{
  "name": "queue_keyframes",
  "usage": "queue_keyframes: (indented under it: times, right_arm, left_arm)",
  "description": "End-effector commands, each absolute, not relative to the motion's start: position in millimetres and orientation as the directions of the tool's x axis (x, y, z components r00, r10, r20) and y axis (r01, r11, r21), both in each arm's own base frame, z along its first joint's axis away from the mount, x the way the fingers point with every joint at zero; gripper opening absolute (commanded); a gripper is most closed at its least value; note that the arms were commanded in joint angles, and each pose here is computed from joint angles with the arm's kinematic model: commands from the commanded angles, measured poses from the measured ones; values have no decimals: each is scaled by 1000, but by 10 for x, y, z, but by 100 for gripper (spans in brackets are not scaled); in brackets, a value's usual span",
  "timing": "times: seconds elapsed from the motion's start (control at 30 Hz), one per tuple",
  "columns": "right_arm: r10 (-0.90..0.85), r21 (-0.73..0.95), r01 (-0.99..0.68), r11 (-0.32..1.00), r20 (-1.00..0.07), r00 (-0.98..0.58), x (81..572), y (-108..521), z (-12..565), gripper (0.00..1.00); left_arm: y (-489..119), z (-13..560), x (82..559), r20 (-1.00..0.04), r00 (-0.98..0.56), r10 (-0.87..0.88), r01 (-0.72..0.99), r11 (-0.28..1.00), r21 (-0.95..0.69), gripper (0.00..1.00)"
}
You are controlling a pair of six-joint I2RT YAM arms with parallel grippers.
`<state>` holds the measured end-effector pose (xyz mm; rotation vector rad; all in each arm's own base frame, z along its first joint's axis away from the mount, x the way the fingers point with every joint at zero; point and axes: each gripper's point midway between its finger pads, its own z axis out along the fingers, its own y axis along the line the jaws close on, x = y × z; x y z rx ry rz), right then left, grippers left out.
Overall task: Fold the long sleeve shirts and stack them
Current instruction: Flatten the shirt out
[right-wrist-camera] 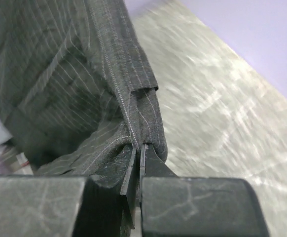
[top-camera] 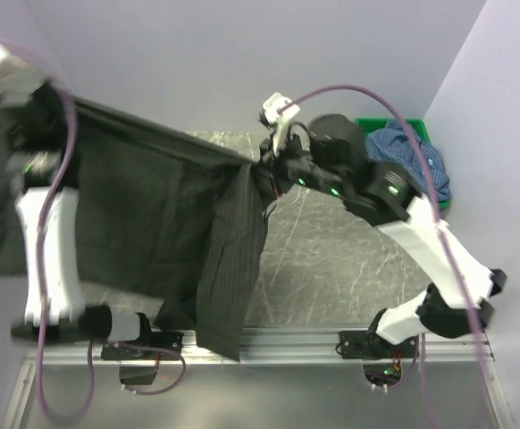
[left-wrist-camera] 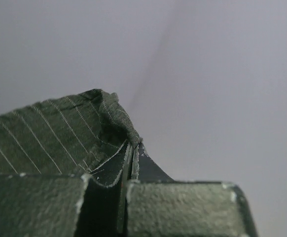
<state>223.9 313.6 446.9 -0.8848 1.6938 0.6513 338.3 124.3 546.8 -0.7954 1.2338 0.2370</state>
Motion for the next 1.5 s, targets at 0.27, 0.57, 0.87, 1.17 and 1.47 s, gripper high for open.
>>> queue_keyframes:
  times: [0.27, 0.57, 0.87, 1.17, 1.47]
  right_arm:
    - [-134, 72, -329, 942, -814, -564, 4340, 2431, 3043, 47]
    - [-217, 139, -455, 879, -733, -644, 3612, 2750, 2406, 64]
    - [-580, 141, -728, 671, -512, -633, 1924, 3198, 1057, 70]
    - [-825, 70, -932, 355, -446, -348, 1343, 3582, 644, 78]
    - [-910, 46, -958, 283, -301, -284, 1232, 3577, 84, 63]
  left_arm:
    - [1137, 3550, 5435, -888, -17, -459, -570, 734, -369, 50]
    - [798, 3541, 4999, -821, -67, -567, -490, 735, -468, 86]
    - [327, 2491, 3716, -714, -270, -645, -463, 738, -491, 86]
    - [338, 1626, 3106, -703, -370, -608, -519, 762, -387, 86]
    - [442, 1389, 3046, -712, -389, -585, -560, 764, -321, 85]
